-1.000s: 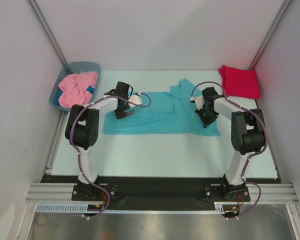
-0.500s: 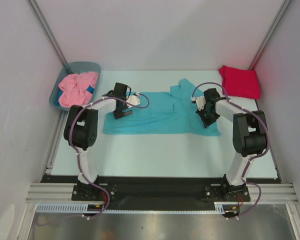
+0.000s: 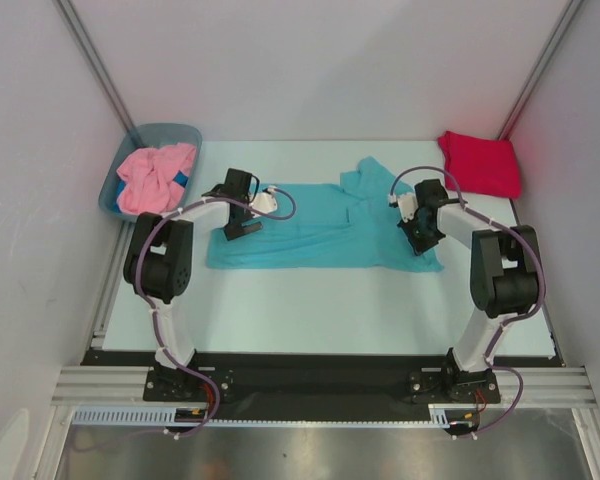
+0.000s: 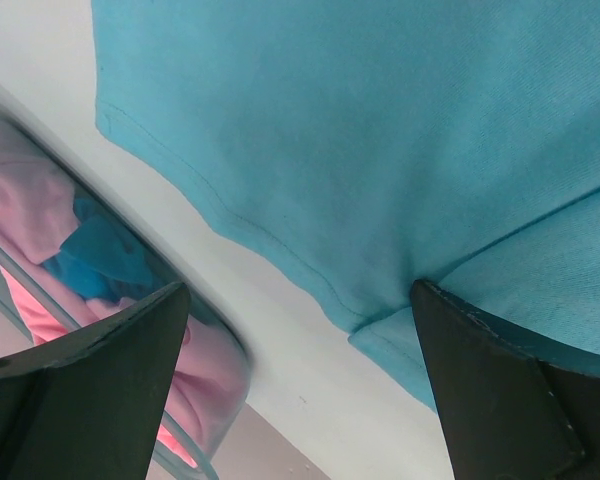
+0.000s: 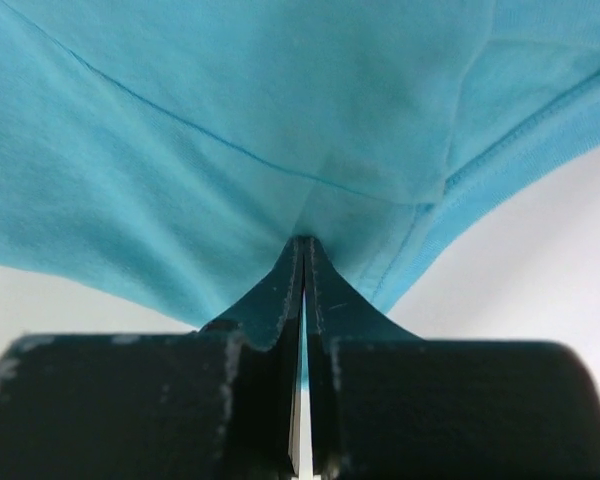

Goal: Fold and stack the t-shirts
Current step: Fold the tshirt

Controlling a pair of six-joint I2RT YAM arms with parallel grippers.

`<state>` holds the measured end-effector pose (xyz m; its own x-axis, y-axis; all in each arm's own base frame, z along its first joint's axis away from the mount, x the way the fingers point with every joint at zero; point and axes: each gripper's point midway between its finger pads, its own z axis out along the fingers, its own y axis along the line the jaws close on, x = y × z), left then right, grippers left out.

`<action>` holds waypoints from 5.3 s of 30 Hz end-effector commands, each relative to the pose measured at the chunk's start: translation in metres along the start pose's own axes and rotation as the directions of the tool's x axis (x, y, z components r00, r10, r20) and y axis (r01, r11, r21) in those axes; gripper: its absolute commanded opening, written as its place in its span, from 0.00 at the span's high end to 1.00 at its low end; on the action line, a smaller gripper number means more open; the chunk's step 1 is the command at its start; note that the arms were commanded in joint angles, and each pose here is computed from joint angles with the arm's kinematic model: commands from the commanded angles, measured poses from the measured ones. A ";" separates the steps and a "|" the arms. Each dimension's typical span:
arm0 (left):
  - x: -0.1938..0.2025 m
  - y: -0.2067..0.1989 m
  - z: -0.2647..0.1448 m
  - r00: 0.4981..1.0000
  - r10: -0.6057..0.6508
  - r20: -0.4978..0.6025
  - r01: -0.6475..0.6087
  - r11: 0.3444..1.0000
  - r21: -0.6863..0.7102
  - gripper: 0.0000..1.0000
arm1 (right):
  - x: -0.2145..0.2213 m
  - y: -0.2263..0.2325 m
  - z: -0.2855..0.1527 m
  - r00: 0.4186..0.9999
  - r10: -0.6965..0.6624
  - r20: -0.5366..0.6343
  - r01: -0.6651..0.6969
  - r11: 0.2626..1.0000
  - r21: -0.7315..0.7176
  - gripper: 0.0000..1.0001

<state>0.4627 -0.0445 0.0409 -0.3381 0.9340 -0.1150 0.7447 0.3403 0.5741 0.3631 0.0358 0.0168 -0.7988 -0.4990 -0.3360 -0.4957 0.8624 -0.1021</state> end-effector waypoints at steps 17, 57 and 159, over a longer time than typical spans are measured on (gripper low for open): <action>0.029 -0.020 -0.004 0.998 0.024 -0.063 -0.020 0.998 0.064 0.00 | 0.050 -0.052 -0.013 0.987 -0.016 -0.162 0.041 0.988 0.149 1.00; -0.082 0.113 -0.010 0.684 -0.714 0.149 0.706 0.700 0.109 0.06 | -0.236 -0.078 -0.042 0.896 0.238 0.374 -0.196 0.970 -0.147 0.04; 0.067 -0.133 -0.052 0.973 0.163 -0.165 -0.003 0.722 0.692 1.00 | 0.050 0.012 -0.001 0.942 -0.069 -0.329 -0.020 0.965 -0.260 1.00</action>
<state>0.3344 -0.0643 0.0130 -0.3378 0.9412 0.0086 0.9371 0.3372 -0.0902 0.3435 0.0272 0.0140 -0.8344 -0.5444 -0.0861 -0.5510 0.8271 0.1105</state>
